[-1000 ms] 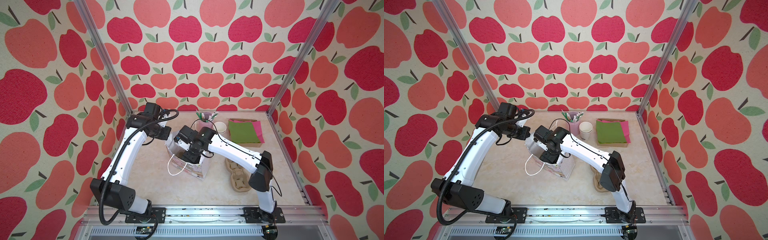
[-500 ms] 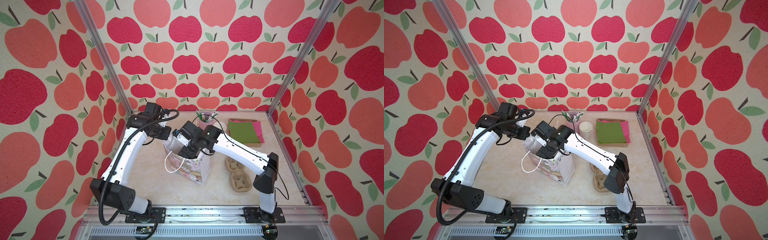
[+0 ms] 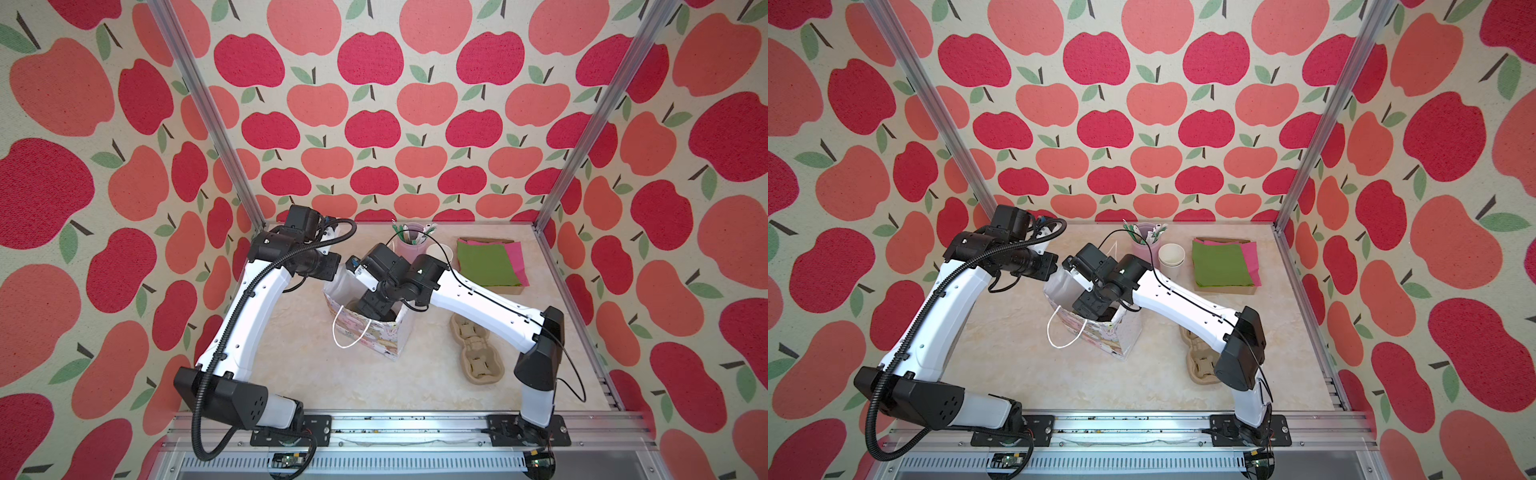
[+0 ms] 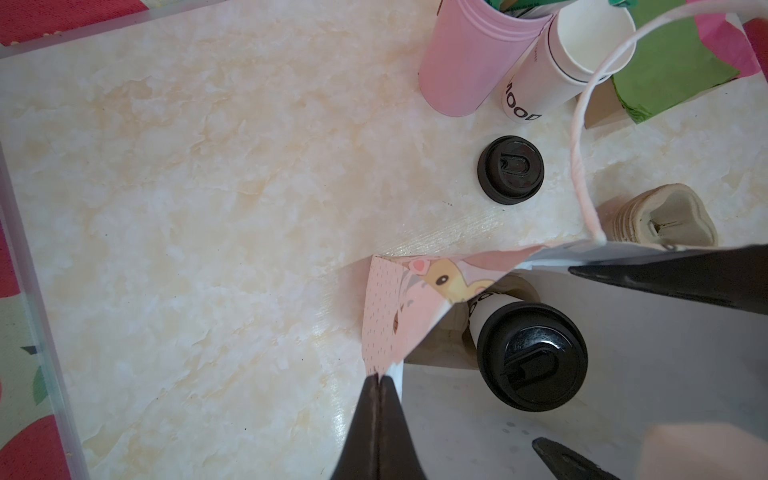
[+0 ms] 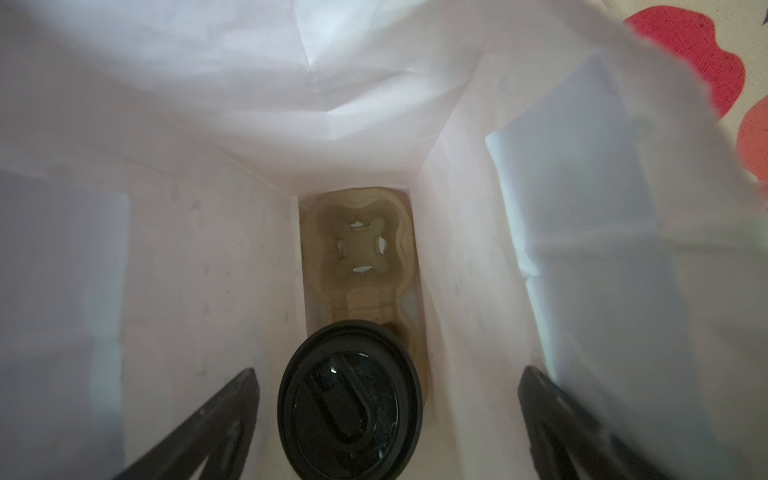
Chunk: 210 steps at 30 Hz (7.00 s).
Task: Pack the takeout coffee
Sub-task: 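Open the right gripper to release the cup in the carrier, then lift the open right gripper up out of the bag, then move the right gripper over the pink straw cup and grasp a green-wrapped straw, then pull the green-wrapped straw up out of the pink cup with the right gripper, then carry the straw over the bag and lower it inside with the right gripper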
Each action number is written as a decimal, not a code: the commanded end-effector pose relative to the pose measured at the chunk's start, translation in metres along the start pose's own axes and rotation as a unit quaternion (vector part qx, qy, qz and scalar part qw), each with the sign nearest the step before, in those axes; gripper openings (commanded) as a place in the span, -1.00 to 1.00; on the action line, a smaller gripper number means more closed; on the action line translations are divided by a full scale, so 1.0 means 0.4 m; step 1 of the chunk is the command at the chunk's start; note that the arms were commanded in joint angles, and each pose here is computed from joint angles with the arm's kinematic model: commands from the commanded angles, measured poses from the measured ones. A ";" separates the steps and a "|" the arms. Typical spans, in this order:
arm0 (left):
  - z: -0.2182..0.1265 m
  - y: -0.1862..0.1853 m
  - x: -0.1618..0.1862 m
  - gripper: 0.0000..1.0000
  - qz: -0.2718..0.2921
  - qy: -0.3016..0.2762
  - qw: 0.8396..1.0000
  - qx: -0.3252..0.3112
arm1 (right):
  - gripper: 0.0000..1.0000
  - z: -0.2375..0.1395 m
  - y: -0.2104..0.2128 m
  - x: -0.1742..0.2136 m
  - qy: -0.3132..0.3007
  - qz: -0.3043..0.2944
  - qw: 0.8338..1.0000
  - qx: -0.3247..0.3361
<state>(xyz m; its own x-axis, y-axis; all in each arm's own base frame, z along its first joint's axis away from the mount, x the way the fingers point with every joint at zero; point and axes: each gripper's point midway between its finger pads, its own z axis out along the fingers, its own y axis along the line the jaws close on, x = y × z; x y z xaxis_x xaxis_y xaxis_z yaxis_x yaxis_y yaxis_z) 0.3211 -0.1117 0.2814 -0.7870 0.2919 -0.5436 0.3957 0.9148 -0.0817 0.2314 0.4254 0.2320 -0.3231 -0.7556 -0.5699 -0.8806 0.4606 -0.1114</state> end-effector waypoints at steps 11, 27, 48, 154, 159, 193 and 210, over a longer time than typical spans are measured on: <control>-0.005 0.010 -0.002 -1.00 0.007 -0.012 1.000 -0.016 | 0.98 -0.154 -0.005 -0.114 -0.143 -0.004 0.990 -0.001; -0.049 0.013 -0.037 -0.23 -0.007 -0.059 0.998 -0.009 | 0.52 -0.349 -0.230 -0.140 -0.239 0.072 0.961 0.120; -0.215 0.012 -0.123 0.34 -0.088 -0.240 0.960 0.113 | 0.08 -0.186 -0.491 -0.026 -0.109 0.238 0.950 0.168; -0.249 0.018 -0.107 0.77 -0.075 -0.282 0.953 0.082 | -1.00 -0.577 -0.078 -0.103 -0.195 0.025 0.976 -0.090; -0.248 0.016 -0.108 0.78 -0.075 -0.283 0.952 0.085 | -1.00 -0.566 -0.025 -0.087 -0.184 0.010 0.974 -0.131; -0.203 0.022 -0.090 0.82 -0.082 -0.267 0.956 0.089 | -0.95 -0.169 0.022 -0.041 0.038 0.020 0.985 -0.165; -0.194 0.024 -0.085 0.83 -0.082 -0.264 0.957 0.088 | -0.43 -0.077 0.026 -0.061 0.050 0.031 0.985 -0.162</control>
<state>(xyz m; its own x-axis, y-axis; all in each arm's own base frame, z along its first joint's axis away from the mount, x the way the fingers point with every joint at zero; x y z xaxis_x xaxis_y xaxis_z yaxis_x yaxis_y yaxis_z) 0.3131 -0.0928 0.3620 -0.5296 -0.0655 -0.8457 0.4016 0.8588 -0.3180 0.2202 0.4306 0.2605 -0.4049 -0.7918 -0.4573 -0.9143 0.3508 0.2023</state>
